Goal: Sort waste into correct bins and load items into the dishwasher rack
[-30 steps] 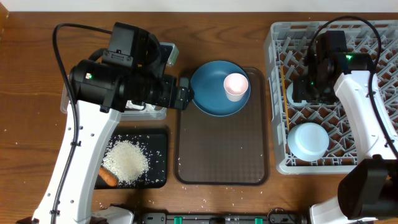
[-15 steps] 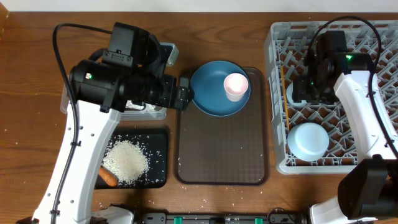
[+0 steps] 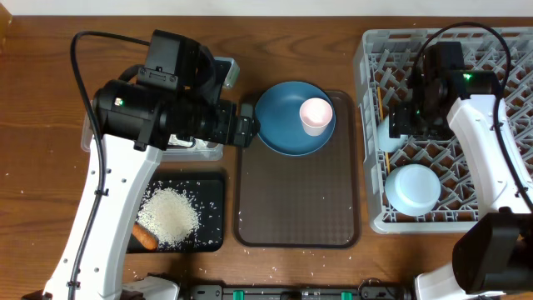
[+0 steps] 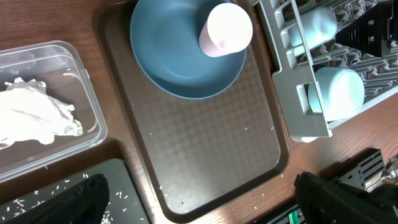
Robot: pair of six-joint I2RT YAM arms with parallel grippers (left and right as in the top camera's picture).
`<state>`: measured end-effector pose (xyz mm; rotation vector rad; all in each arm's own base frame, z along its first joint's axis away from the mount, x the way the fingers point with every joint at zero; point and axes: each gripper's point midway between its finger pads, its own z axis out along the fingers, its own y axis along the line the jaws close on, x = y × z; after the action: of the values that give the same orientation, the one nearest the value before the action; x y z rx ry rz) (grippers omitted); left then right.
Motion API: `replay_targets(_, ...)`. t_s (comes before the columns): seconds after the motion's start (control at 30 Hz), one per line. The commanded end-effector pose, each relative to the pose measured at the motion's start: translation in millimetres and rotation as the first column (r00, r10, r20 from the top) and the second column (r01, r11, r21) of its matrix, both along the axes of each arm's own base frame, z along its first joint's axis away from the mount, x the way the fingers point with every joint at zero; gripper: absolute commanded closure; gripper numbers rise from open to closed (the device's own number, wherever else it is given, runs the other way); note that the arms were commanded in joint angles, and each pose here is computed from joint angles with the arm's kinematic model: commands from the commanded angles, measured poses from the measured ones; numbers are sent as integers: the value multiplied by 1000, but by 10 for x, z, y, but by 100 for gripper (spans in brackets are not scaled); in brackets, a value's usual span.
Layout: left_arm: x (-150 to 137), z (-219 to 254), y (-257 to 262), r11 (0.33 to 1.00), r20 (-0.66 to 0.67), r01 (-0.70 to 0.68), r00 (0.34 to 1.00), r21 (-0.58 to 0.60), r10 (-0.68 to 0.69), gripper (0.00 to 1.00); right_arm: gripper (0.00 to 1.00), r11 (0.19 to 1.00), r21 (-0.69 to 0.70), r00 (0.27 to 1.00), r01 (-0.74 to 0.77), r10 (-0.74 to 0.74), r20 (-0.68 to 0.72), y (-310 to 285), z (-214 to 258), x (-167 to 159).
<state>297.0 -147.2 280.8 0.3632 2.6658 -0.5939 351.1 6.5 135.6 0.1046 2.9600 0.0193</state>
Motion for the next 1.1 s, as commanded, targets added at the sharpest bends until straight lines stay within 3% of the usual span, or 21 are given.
replay_targets(0.0,24,-11,19,1000,0,-8,1000,8,8,2,26,1000,2,1000,13,-13,-7,-24,-12,-1)
replay_targets(0.07,24,-11,19,1000,0,-8,1000,8,8,2,22,1000,4,1000,17,-17,-7,-21,-12,-1)
replay_targets(0.17,24,-11,19,1000,0,-8,1000,8,8,3,1,1000,7,1000,18,-18,-6,-16,-12,0)
replay_targets(1.07,24,-11,19,1000,0,-8,1000,8,8,2,1,1000,6,1000,18,-18,-6,-17,-12,0)
